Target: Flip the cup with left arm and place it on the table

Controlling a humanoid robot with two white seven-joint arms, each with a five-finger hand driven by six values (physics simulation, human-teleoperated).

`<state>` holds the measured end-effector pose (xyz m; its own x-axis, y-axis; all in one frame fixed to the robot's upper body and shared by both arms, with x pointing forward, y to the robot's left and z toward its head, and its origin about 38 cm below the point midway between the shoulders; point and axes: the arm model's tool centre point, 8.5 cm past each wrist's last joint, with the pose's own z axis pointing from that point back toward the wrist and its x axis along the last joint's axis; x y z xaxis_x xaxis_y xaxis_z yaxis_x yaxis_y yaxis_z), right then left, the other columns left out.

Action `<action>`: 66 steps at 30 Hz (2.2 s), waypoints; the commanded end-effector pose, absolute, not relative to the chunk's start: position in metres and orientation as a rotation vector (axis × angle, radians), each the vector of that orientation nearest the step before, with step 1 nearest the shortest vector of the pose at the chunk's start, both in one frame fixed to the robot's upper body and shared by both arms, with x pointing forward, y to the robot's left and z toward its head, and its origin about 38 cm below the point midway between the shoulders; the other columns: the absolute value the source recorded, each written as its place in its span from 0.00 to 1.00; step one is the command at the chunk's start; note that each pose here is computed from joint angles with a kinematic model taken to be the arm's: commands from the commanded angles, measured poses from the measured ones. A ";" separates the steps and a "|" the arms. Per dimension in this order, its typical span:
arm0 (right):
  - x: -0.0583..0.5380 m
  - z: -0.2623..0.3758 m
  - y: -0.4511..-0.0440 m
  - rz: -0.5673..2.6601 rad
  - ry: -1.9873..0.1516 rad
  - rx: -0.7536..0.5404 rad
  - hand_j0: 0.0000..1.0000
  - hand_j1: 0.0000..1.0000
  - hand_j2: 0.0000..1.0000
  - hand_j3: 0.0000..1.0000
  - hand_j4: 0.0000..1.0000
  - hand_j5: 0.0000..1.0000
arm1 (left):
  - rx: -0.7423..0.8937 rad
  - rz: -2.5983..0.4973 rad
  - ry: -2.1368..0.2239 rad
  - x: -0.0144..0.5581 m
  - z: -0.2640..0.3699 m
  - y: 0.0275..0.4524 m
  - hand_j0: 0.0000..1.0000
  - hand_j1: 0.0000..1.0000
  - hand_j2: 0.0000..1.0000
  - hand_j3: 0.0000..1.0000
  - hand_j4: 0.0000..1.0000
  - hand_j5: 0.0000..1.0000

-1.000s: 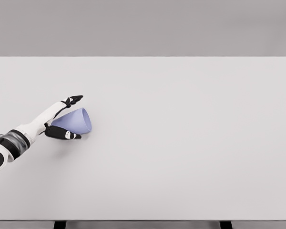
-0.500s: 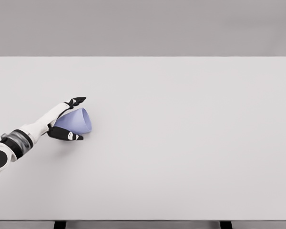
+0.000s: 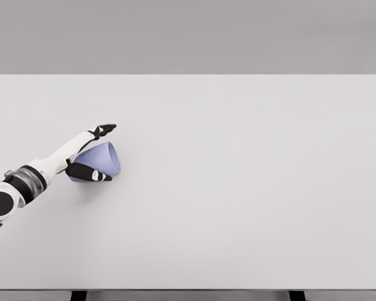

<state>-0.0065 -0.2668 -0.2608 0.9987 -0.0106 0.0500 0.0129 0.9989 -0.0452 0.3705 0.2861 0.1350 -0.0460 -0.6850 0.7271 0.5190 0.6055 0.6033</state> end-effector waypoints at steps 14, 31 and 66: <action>-0.006 -0.261 -0.267 -0.012 -0.050 -0.045 1.00 1.00 1.00 1.00 1.00 1.00 | 0.172 -0.973 -1.251 0.377 0.134 0.275 1.00 1.00 1.00 1.00 1.00 1.00; -0.006 -0.261 -0.267 -0.012 -0.050 -0.045 1.00 1.00 1.00 1.00 1.00 1.00 | 0.177 -0.976 -1.251 0.378 0.136 0.276 0.78 0.78 0.78 0.78 0.78 0.78; -0.006 -0.261 -0.267 -0.012 -0.050 -0.045 1.00 1.00 1.00 1.00 1.00 1.00 | 0.071 -0.832 -1.450 0.396 0.175 0.266 0.80 0.80 0.80 0.80 0.80 0.80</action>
<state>-0.0064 -0.2668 -0.2608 0.9987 -0.0107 0.0503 0.0130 0.9989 -0.0453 0.3951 0.2671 0.1723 -0.0920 -0.5426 0.8350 0.4590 0.7210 0.5191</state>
